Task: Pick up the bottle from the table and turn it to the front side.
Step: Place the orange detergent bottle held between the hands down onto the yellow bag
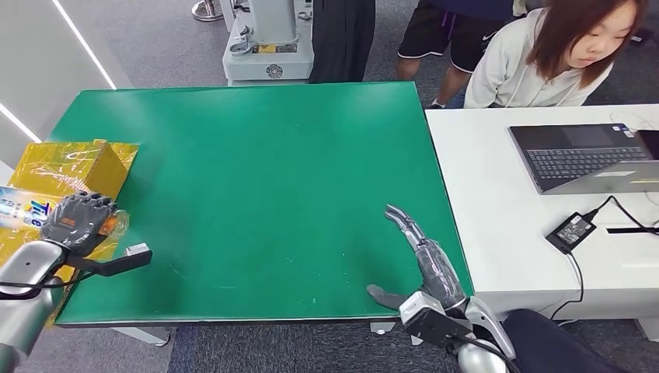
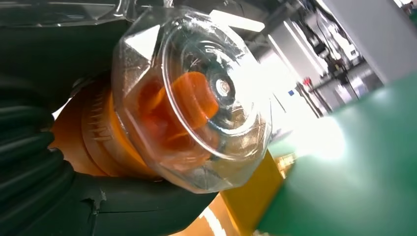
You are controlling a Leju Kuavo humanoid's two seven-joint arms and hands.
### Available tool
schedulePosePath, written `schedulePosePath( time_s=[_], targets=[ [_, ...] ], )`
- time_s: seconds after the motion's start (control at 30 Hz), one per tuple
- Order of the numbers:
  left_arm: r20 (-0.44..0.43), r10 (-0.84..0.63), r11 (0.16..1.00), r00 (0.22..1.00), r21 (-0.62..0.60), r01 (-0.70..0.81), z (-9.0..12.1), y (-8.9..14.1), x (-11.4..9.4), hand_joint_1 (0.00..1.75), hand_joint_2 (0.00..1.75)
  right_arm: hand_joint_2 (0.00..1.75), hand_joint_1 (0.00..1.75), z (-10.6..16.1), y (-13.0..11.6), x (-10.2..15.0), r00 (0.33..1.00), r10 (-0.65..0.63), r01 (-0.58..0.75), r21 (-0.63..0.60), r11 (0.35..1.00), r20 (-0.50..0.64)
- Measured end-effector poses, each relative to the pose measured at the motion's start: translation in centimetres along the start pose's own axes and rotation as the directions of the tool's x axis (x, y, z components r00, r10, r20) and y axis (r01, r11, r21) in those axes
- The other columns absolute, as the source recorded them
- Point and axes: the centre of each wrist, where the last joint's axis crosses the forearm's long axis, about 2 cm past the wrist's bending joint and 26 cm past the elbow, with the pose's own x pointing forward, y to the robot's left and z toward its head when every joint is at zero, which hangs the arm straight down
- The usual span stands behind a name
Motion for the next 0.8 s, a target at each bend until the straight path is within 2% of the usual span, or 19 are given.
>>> schedulePosePath(
  time_s=[0.13, 0.33, 0.47, 0.57, 0.8],
  targets=[
    [0.008, 0.028, 0.998, 1.0, -0.056, -0.027, 0.2, -1.3, 1.3, 1.75, 1.75, 1.75, 0.0, 0.1, 0.1, 0.1, 1.0, 0.0, 0.0, 0.001, 1.0, 0.001],
    [0.011, 0.057, 0.993, 0.998, -0.1, -0.056, -0.2, -1.9, 2.4, 1.75, 1.75, 1.75, 0.0, 0.1, 0.1, 0.1, 1.0, 0.0, 0.0, 0.002, 1.0, 0.002],
    [0.021, 0.088, 0.984, 0.996, -0.159, -0.084, -0.8, -2.3, 4.4, 1.75, 1.75, 1.75, 0.0, 0.1, 0.2, 0.2, 1.0, 0.007, -0.007, 0.02, 1.0, 0.001],
    [-0.007, 0.109, 0.973, 0.994, -0.202, -0.108, -1.6, -2.1, 5.8, 1.75, 1.75, 1.75, 0.0, -0.4, 0.4, 0.3, 1.0, 0.008, -0.009, 0.045, 0.999, 0.01],
    [-0.051, 0.124, 0.966, 0.991, -0.22, -0.132, -2.6, -1.6, 6.9, 1.75, 1.75, 1.75, 0.0, -2.0, 0.8, 0.4, 0.999, 0.005, -0.008, 0.088, 0.996, 0.04]
  ],
)
